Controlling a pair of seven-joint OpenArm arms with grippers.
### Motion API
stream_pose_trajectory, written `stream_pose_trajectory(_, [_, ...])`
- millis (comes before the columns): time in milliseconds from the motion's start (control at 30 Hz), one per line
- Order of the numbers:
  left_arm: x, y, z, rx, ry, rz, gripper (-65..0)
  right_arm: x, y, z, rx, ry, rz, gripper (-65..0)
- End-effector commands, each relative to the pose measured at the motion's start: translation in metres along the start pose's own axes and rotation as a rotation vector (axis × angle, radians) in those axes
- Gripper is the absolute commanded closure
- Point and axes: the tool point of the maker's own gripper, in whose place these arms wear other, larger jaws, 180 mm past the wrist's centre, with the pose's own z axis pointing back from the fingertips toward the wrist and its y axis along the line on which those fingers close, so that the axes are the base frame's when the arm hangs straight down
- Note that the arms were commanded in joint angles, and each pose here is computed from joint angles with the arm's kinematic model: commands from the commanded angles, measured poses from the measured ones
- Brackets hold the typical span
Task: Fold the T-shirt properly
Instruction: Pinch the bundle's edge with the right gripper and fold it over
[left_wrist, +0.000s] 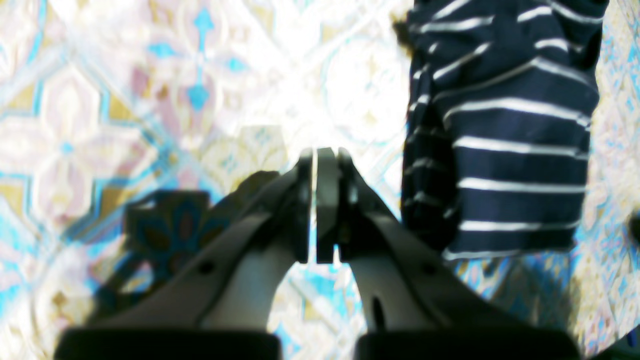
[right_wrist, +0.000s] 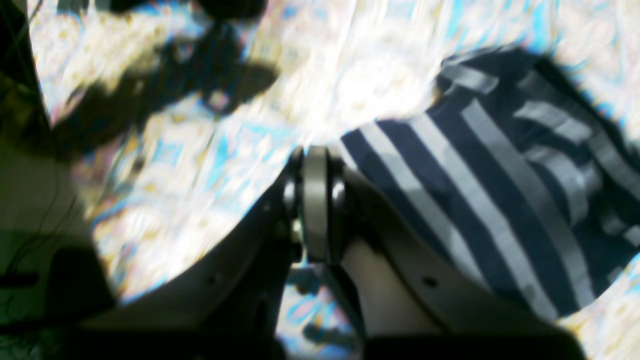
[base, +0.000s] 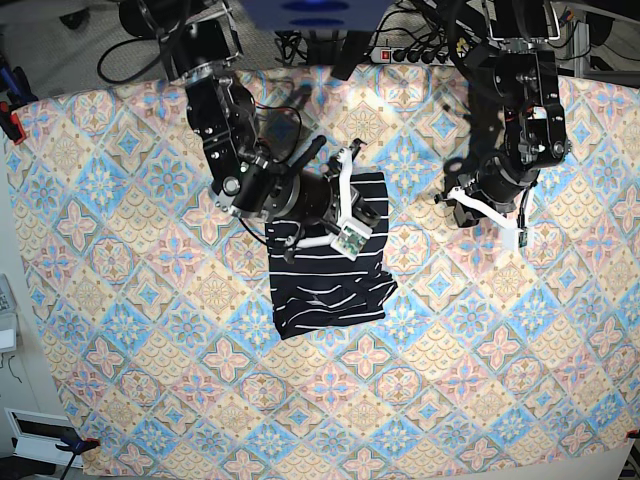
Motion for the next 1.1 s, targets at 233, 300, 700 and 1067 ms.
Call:
stream_pose_trajectory(233, [-0.002, 0.004, 0.006, 0.003, -0.010, -0.008, 0.0, 0.016, -0.012, -0.018, 0.021, -0.041, -0.024, -0.6])
stream_pose_trajectory(300, [-0.003, 0.004, 0.006, 0.003, -0.007, -0.008, 0.0, 0.024, -0.008, -0.025, 0.036, -0.053, -0.035, -0.6])
stream_pose_trajectory(700, [-0.015, 0.007, 0.008, 0.010, 0.017, -0.002, 0.0, 0.043, -0.027, -0.065, 0.095, -0.018, -0.010, -0.6])
stream_pose_trajectory(1067, [-0.016, 0.005, 0.008, 0.007, 0.017, 0.003, 0.0, 0.004, -0.044, -0.094, 0.133, 0.034, -0.129, -0.7])
